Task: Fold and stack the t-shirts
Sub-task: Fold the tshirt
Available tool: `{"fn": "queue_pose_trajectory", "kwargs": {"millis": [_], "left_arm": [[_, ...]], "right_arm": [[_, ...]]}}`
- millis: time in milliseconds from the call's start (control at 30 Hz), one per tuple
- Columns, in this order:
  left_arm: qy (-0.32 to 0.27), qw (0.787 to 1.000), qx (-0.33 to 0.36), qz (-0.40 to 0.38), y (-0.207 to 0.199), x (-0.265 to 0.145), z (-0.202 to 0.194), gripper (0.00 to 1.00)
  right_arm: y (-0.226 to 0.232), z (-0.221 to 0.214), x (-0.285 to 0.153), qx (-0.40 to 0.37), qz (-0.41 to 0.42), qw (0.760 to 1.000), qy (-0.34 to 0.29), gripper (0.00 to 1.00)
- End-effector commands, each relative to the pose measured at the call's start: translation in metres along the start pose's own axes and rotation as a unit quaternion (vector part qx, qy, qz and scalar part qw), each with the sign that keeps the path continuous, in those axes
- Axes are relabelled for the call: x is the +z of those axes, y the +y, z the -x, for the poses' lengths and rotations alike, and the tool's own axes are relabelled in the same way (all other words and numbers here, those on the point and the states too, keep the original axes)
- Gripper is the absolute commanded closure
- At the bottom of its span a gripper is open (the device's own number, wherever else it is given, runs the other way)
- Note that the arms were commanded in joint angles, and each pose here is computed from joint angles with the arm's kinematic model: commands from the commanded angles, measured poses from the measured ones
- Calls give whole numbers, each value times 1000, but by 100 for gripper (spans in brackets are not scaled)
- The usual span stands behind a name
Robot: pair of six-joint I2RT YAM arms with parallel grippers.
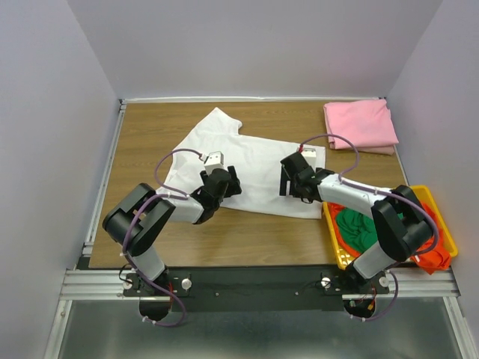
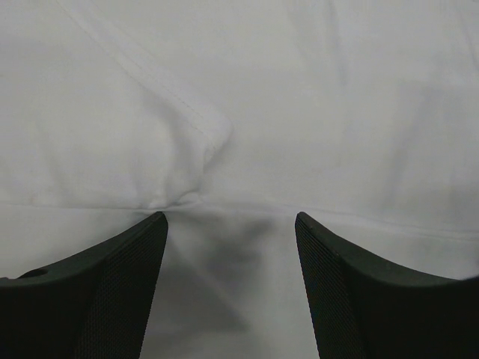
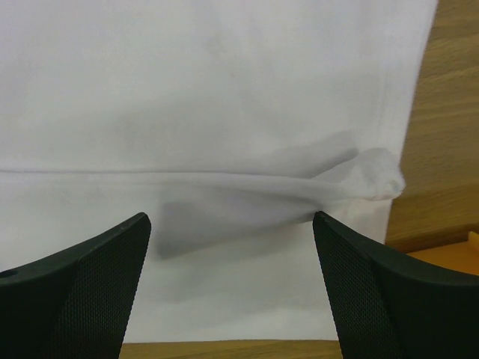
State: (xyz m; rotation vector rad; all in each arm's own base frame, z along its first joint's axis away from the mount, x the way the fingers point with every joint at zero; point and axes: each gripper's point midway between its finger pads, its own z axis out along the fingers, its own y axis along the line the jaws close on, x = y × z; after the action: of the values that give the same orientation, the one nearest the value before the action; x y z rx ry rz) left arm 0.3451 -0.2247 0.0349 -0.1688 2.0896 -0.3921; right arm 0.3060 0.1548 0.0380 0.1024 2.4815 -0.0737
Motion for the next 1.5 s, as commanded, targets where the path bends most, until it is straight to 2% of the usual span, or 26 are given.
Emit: {"fn": "queue_pose_trajectory", "kwargs": {"millis": [0,233,433,567,867,967,1133,1467], "left_arm": [[9,1000,4,9,17,5,-11,22],[14,1000,1,9,26,-1,-21,22],[23,999,-4,24,40,-9,-33,22],[18,1000,-8,5,33,-16,-28,22],[-56,995,7,-79,-17,-41,46,22],[-71,995,5,-68,-12,-44,58,19],[-46,998,4,-30,14,-23,42,19],[-23,1000,-1,-6,38,-5,1,19]], "right_arm": [[-21,22,7,-5,-48,999,-22,5],[-40,29,26,-10,-85,996,-13,4],[-37,38,26,-11,-81,996,-20,4],[-31,49,14,1,-58,998,-34,5],[15,89,-35,-3,57,995,-80,5],[39,84,-40,-14,98,992,-74,5],[66,65,-30,-18,141,988,-53,5],[64,16,5,-26,130,991,-8,5]]}}
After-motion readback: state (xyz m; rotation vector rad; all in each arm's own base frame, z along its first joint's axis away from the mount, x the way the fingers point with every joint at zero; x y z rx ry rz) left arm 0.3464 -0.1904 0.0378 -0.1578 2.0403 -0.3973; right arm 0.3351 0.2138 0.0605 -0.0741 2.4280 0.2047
